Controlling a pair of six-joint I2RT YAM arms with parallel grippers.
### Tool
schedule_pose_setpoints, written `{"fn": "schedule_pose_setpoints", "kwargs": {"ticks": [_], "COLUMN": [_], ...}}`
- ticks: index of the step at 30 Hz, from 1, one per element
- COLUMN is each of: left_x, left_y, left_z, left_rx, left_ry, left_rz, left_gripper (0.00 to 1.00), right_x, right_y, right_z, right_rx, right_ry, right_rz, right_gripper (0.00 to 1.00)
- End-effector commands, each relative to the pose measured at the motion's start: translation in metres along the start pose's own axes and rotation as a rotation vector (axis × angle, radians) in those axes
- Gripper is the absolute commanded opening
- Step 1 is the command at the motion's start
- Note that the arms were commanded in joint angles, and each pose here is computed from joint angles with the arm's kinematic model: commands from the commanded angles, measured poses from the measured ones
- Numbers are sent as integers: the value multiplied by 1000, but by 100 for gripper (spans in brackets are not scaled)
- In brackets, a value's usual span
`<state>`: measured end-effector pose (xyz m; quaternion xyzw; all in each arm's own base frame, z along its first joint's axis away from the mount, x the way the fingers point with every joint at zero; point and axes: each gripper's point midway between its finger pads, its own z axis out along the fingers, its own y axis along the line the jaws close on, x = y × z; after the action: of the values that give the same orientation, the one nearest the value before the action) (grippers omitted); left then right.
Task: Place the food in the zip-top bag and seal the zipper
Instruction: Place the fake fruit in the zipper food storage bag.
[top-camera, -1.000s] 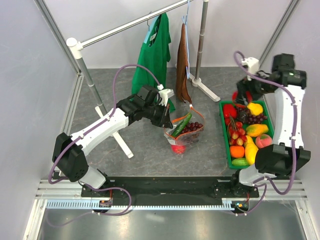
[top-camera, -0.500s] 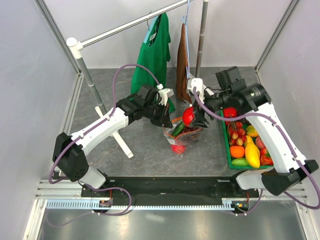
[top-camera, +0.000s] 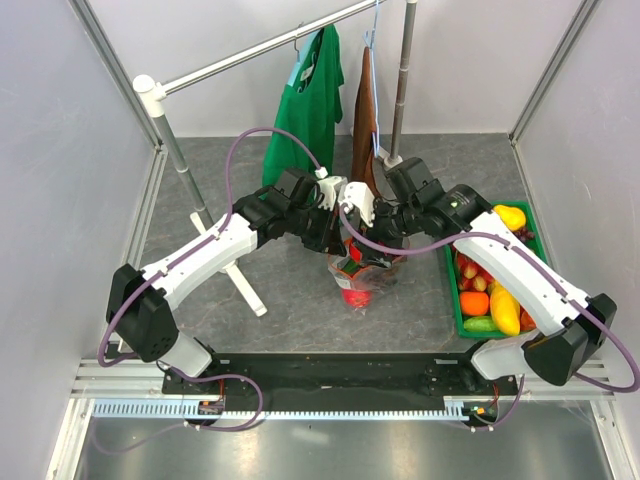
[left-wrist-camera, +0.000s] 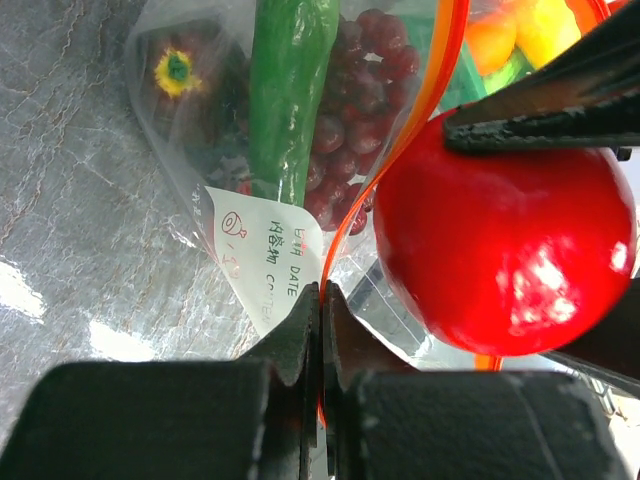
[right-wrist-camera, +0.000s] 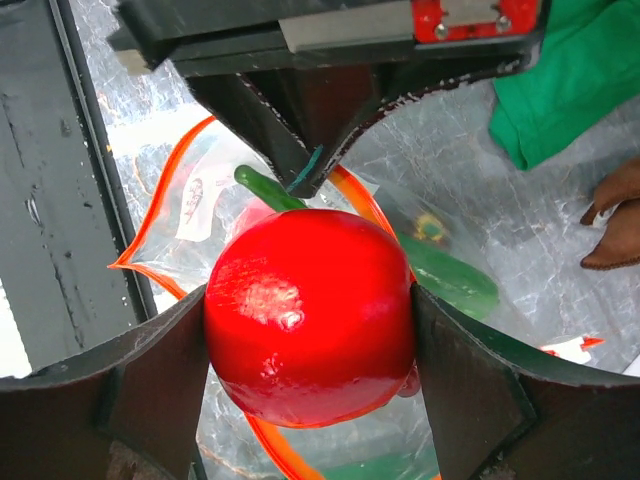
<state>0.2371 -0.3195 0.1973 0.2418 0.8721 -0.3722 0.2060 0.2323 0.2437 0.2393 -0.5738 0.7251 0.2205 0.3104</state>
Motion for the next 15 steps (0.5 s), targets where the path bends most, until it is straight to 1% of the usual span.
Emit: {"fn": "schedule_pose_setpoints", "kwargs": {"ticks": [1, 3, 4, 5, 7, 8, 11, 14, 15], "left_x": [-12, -13, -12, -13, -13, -13, -10, -11, -12], "left_y": [-10, -11, -10, -10, -10, -10, -9, -9, -10], "left_z": [-8, -8, -7, -8, -8, -10, -8, -8, -9], "left_rx": [38, 39, 36, 36, 31, 29, 29, 31, 32], "left_ry": [-25, -27, -24, -28, -30, -34, -26, -29, -31], "left_rz": [22, 20, 16, 19, 21, 23, 20, 22, 24], "left_gripper": [2, 2, 2, 2, 2, 2, 2, 2, 2], "right_x": [-6, 1, 3, 3, -1, -5, -11, -4, 6], "right_y": [13, 31, 35, 37, 34, 28, 21, 3, -16], "right_z": [2, 7, 9, 8, 3, -3, -18, -36, -49], "right_rx": [-53, -115, -128, -130, -104, -64, -1, 64, 104], "right_ry": [-12, 28, 44, 49, 38, 38, 14, 0, -13], "right_rz": [15, 5, 3, 0, -4, -5, 29, 137, 220], "right_gripper": [75, 84, 94, 98, 98, 98, 98, 98, 98]}}
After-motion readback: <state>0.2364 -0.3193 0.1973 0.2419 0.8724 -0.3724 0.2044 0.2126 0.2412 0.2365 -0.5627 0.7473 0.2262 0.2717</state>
